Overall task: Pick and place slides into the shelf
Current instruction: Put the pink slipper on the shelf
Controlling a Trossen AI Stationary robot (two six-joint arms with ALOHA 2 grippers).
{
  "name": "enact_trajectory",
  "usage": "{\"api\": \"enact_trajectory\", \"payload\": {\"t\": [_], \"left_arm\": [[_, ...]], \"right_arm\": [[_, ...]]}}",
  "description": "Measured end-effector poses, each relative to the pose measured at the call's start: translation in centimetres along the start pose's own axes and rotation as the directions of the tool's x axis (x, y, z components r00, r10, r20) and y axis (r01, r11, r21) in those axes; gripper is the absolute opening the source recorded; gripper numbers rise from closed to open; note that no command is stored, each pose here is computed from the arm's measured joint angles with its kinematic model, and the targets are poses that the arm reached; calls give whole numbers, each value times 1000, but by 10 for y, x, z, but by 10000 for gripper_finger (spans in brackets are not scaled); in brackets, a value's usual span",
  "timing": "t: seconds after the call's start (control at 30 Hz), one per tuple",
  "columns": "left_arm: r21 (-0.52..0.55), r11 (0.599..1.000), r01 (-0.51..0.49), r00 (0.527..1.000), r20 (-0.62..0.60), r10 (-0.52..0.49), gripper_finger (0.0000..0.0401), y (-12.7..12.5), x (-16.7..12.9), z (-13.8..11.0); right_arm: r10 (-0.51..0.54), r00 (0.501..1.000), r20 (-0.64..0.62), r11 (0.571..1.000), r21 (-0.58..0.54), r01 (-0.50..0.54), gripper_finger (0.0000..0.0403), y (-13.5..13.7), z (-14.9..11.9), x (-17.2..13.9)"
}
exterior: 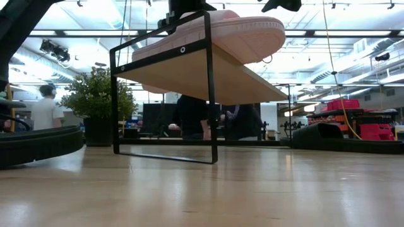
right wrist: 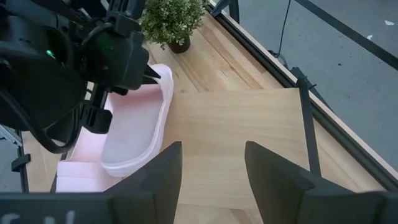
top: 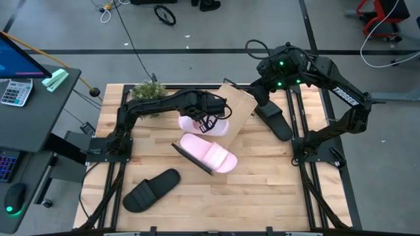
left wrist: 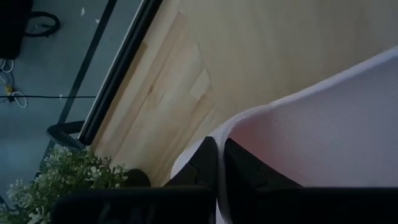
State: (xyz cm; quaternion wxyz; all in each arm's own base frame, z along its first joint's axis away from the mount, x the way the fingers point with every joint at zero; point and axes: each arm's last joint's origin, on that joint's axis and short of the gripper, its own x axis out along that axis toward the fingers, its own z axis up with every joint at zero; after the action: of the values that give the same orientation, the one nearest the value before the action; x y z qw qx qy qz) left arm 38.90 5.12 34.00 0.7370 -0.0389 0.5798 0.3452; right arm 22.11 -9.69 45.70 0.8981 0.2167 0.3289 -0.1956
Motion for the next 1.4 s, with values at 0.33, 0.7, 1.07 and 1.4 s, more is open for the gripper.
{"api": "enact_trajectory", "payload": {"t": [0.33,0.7,1.07,1.4], "left_arm": [[-3,1000,1,1000,2,-1,18,-1,-1,0],[-13,1000,22,1000,0,-22,24,-4,1,1],[-46,999,26,1000,8,-26,28,-12,8,5],[-88,995,44,999,26,-42,23,-14,8,6]], "right_arm": [[2,1000,7,1000,0,-2,181,0,1,0],[2,1000,8,1000,1,-2,181,0,1,0],[2,1000,7,1000,2,-2,181,0,1,0],[2,1000,7,1000,2,-2,181,0,1,0]]}}
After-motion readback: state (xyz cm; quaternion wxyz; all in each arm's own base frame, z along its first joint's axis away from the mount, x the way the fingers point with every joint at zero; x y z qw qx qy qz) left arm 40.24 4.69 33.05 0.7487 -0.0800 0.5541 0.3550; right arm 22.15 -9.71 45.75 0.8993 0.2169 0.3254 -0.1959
